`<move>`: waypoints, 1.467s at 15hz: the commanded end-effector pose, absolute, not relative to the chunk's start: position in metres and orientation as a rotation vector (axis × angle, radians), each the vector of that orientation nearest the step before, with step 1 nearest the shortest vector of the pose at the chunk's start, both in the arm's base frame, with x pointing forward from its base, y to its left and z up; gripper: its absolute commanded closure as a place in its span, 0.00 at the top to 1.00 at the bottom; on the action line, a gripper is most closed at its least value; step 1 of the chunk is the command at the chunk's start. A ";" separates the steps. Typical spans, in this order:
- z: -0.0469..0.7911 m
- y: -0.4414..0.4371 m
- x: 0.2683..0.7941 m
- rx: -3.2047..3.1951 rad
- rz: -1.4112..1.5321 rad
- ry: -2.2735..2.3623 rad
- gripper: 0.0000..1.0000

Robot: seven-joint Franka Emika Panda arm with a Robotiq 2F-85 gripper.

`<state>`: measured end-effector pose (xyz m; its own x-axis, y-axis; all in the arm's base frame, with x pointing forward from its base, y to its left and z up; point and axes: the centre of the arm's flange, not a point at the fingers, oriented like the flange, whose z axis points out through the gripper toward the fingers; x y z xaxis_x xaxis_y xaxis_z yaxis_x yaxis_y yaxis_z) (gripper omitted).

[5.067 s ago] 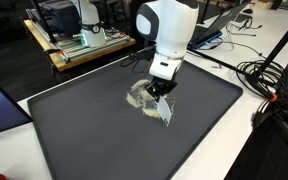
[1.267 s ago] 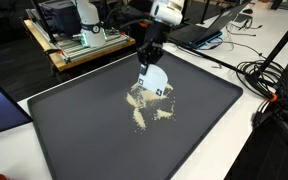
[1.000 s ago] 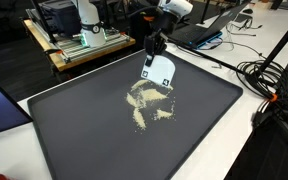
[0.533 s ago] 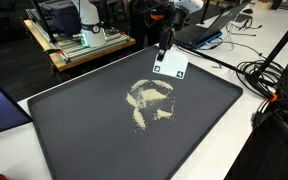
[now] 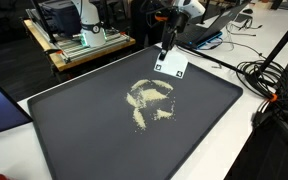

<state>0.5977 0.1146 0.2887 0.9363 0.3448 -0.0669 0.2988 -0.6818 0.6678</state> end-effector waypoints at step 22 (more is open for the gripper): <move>0.210 0.149 0.666 2.482 -0.113 0.280 0.01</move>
<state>0.6568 0.1643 0.1917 0.9723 0.1788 -0.1504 0.2335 -0.7263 0.6465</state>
